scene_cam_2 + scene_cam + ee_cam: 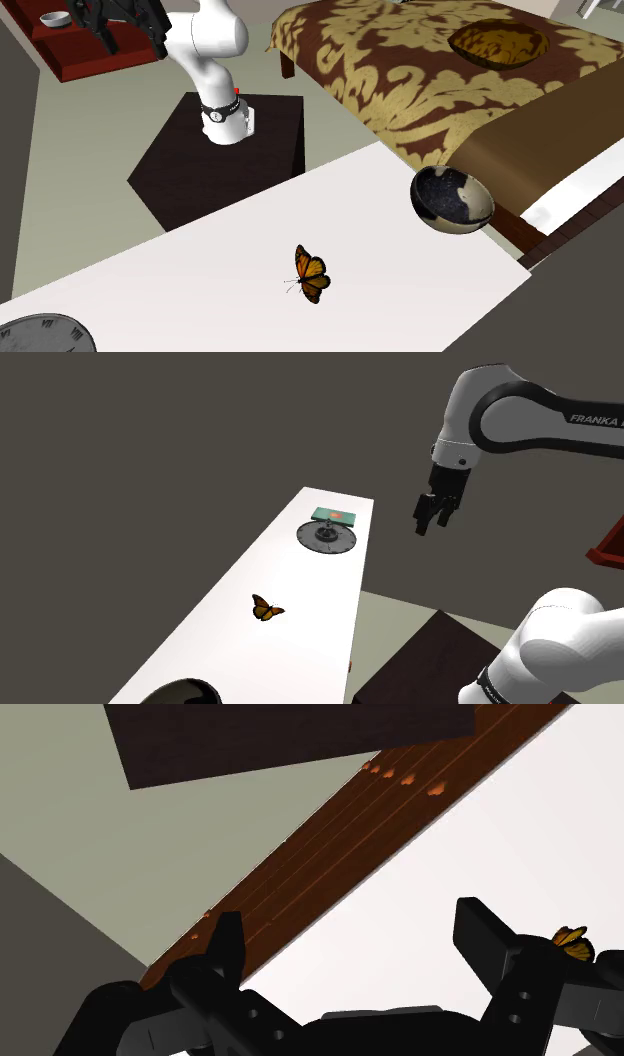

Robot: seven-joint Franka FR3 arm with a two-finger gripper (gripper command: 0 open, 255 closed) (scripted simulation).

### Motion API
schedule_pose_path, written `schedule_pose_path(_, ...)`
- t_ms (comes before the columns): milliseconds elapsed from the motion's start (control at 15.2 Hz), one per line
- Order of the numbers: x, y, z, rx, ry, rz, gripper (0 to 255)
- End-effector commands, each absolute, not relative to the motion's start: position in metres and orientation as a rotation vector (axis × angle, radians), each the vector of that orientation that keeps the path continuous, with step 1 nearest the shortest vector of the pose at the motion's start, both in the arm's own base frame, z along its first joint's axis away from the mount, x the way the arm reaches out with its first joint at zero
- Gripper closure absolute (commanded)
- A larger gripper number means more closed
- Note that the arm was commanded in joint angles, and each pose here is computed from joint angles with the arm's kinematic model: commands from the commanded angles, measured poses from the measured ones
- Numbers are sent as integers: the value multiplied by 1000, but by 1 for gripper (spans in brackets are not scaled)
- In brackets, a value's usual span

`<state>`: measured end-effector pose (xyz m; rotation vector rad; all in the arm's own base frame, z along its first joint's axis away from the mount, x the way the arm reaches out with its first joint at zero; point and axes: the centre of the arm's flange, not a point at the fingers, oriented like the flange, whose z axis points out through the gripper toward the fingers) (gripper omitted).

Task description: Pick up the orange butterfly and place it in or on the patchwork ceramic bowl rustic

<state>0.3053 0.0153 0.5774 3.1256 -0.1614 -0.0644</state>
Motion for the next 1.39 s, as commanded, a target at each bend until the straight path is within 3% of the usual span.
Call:
schedule_pose_path(0, 305, 15, 577, 3126, -161, -64, 0)
schedule_pose_path(1320, 460, 186, 429, 3100, 9, -186, 0)
